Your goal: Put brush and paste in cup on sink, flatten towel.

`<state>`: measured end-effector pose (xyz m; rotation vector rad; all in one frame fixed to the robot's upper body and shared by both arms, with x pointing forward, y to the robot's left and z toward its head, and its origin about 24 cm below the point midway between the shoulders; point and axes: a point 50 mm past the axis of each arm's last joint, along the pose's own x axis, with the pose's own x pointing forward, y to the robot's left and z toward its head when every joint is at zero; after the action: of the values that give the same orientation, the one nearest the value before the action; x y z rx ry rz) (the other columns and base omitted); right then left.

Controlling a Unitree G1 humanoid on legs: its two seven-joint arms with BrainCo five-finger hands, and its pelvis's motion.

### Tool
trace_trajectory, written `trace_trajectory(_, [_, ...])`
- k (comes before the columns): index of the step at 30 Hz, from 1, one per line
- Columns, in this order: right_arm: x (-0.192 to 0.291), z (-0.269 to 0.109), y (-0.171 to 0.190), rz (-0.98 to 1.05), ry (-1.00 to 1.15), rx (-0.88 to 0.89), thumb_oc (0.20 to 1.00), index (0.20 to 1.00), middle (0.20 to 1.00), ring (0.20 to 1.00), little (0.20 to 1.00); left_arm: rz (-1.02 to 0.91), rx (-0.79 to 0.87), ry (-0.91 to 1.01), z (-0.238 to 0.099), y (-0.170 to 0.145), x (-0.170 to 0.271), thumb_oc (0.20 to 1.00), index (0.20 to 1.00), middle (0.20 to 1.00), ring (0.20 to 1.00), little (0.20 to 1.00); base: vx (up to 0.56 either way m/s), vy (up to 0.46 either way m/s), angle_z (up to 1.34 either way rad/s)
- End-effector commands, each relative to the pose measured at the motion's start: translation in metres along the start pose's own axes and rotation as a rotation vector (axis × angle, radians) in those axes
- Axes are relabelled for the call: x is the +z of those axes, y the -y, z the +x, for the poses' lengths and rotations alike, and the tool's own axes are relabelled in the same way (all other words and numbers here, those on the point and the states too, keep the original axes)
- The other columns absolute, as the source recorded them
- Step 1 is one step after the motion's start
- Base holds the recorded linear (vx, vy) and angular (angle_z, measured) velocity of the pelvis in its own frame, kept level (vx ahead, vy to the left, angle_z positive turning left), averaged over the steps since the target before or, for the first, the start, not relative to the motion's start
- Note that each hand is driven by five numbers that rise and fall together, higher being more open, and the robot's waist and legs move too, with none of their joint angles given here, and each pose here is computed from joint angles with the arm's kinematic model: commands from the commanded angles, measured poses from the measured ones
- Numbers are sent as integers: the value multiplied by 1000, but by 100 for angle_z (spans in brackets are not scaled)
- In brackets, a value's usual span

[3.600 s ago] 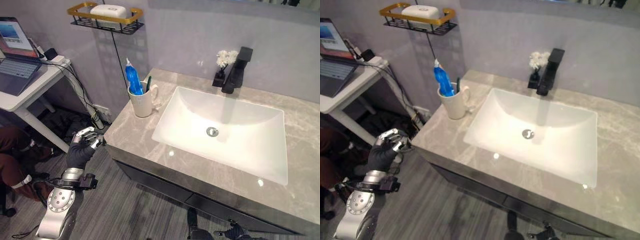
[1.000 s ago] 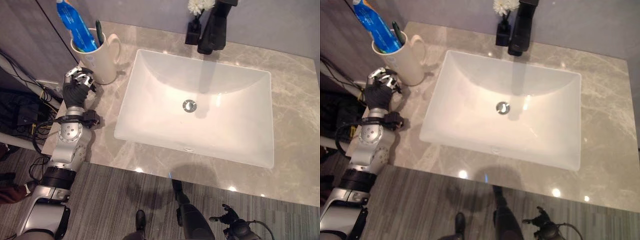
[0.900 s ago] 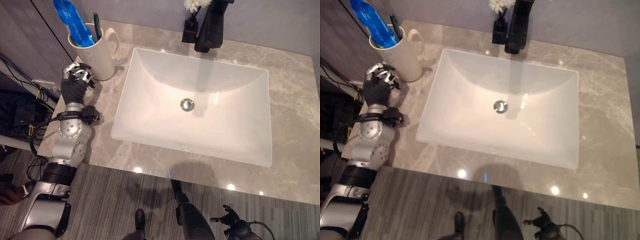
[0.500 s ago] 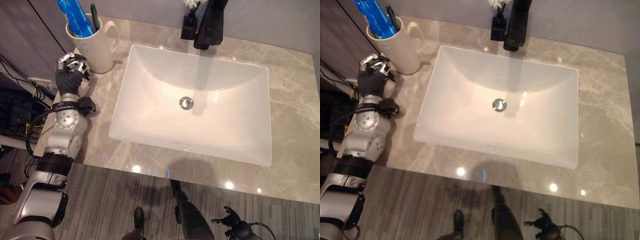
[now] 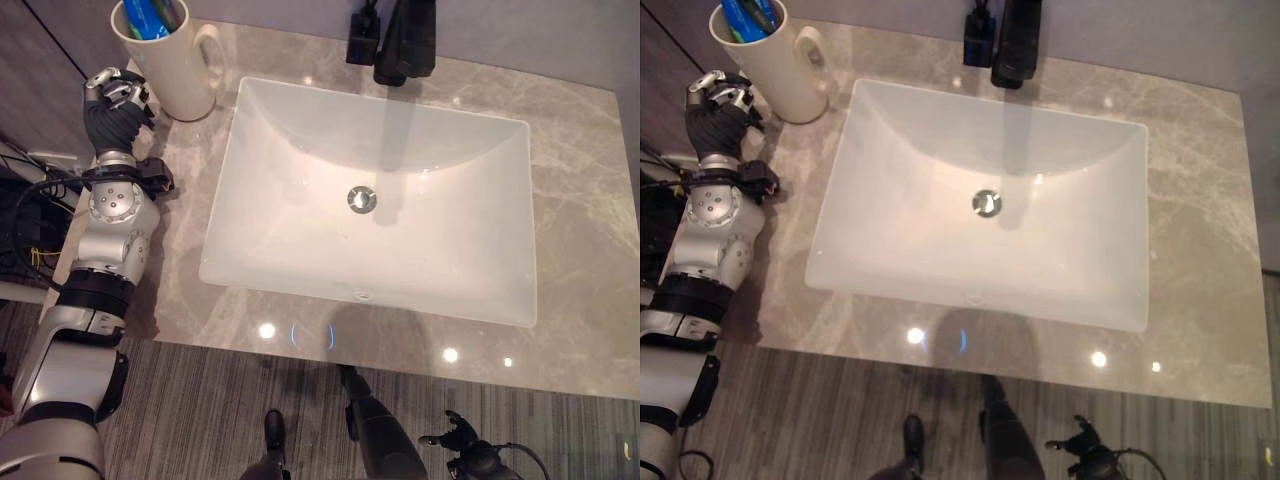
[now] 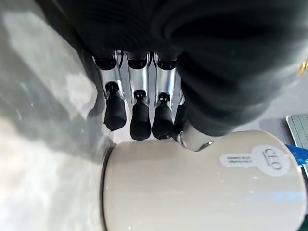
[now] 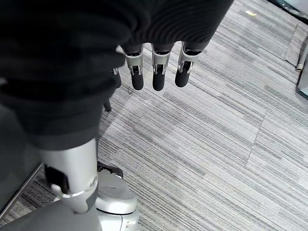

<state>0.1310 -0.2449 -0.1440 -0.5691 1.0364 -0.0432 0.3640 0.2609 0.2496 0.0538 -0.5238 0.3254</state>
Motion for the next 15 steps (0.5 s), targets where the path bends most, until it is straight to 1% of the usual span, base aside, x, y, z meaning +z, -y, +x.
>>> trace_trajectory(1, [-7, 0, 4, -5, -23, -23, 1000, 1000, 1000, 1000, 1000, 81, -55, 12, -18, -3, -9, 200, 200, 200, 200, 200, 0, 0, 0])
trace_trajectory(3, [-11, -1, 3, 11, -41, -20, 1000, 1000, 1000, 1000, 1000, 62, -80, 13, -33, -4, -13, 200, 200, 200, 200, 200, 0, 0, 0])
trace_trajectory(9, [-10, -2, 1, 34, -35, -7, 1000, 1000, 1000, 1000, 1000, 19, -104, 8, -54, -10, -16, 200, 200, 200, 200, 200, -17, 6, 3])
trace_trajectory(15, [-13, -3, -1, 19, -45, 6, 1000, 1000, 1000, 1000, 1000, 13, -134, 26, -57, -8, -11, 200, 200, 200, 200, 200, -24, 17, 5])
